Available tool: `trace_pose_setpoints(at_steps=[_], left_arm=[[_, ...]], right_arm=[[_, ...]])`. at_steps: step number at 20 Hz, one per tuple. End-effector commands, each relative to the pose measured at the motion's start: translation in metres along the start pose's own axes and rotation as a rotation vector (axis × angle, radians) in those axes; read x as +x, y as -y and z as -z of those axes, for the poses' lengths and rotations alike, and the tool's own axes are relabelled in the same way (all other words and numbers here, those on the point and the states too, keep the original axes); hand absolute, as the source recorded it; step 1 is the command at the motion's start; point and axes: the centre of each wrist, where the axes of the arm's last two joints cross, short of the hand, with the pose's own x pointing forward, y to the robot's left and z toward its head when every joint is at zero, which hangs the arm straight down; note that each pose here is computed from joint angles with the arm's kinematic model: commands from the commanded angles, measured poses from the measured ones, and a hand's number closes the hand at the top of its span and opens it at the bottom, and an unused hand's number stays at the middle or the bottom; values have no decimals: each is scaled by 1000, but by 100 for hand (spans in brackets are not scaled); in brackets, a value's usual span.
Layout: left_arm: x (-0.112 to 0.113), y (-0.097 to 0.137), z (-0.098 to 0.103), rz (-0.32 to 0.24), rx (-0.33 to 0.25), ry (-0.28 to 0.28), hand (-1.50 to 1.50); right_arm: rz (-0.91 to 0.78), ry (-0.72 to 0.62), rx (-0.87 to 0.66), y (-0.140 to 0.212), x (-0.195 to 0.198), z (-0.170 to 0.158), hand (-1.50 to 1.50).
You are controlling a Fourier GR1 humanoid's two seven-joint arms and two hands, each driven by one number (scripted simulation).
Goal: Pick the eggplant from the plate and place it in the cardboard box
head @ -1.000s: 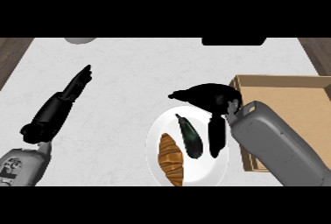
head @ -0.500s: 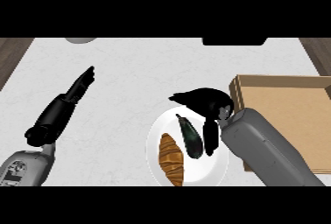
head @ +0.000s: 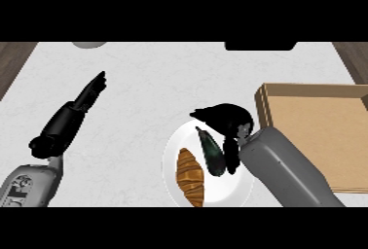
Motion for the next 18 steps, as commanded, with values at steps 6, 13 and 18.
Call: trace_pose_setpoints(at_steps=[6, 13, 18], left_arm=[[0, -4, 1, 4, 9, -4, 0], [10, -12, -9, 14, -3, 11, 0], [7, 6, 12, 11, 6, -13, 0]], right_arm=[[23, 38, 24, -19, 3, 21, -150], [-3, -14, 48, -42, 7, 31, -150], [-20, -45, 45, -46, -16, 45, -150]])
